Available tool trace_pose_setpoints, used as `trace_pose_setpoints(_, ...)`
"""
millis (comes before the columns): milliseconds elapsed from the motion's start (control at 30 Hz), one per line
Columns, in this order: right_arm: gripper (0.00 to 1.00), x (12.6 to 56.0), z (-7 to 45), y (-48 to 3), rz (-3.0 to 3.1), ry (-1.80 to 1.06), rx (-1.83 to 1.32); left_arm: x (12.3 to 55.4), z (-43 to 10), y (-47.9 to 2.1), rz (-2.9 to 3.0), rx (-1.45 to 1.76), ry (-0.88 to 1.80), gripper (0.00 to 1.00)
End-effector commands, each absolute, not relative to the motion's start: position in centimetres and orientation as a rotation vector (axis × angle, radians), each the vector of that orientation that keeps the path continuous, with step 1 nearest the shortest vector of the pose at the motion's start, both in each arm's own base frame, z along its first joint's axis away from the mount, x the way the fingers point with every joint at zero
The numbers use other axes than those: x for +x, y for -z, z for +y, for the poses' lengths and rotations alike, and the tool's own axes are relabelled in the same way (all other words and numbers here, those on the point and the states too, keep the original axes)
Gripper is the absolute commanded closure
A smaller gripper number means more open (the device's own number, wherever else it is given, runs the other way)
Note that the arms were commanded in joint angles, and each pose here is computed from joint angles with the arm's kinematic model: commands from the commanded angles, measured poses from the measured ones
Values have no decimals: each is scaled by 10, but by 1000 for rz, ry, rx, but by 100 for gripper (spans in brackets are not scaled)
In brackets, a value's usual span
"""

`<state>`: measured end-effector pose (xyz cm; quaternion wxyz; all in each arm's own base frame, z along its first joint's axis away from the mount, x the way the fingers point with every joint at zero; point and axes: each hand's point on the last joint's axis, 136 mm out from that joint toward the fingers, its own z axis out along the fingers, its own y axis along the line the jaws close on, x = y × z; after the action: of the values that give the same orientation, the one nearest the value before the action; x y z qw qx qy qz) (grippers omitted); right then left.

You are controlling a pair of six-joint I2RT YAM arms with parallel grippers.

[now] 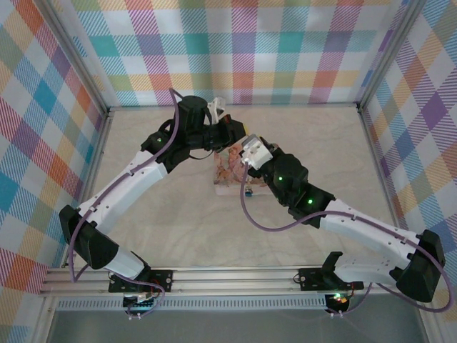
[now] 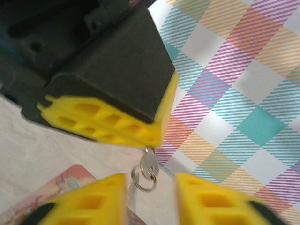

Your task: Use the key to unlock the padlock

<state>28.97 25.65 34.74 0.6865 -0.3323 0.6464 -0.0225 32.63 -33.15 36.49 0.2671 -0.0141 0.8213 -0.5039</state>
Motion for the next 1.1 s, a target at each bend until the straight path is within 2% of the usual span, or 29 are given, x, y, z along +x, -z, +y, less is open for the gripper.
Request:
trace_pose_setpoints(0, 57, 280, 244, -357, 1480, -33, -659, 324, -326, -369, 2191, 17, 1311, 100)
trace_pose_setpoints(200, 54, 263, 229, -345, 1632, -267, -570, 320, -320, -358, 2171, 127, 1233, 100)
trace_pose_setpoints(367, 54, 253, 220, -338, 1789, -686, -419, 310, -320, -352, 2088, 256, 1237, 100)
trace_pose_setpoints(500, 47, 248, 221, -343, 1790, -1019, -349, 296, -322, -353, 1993, 354, 1292, 100)
trace_pose_setpoints(700, 50, 243, 236, -349, 1674, -1420, -304, 276, -322, -365, 1839, 406, 1413, 100)
trace_pose_setpoints(867, 52, 242, 243, -352, 1581, -1587, -301, 261, -326, -373, 1774, 468, 1486, 100)
trace_pose_setpoints(1000, 40, 240, 245, -357, 1518, -1656, -299, 255, -330, -376, 1755, 487, 1508, 100)
trace_pose_setpoints(1067, 39, 240, 245, -359, 1501, -1675, -300, 253, -331, -377, 1752, 493, 1515, 100)
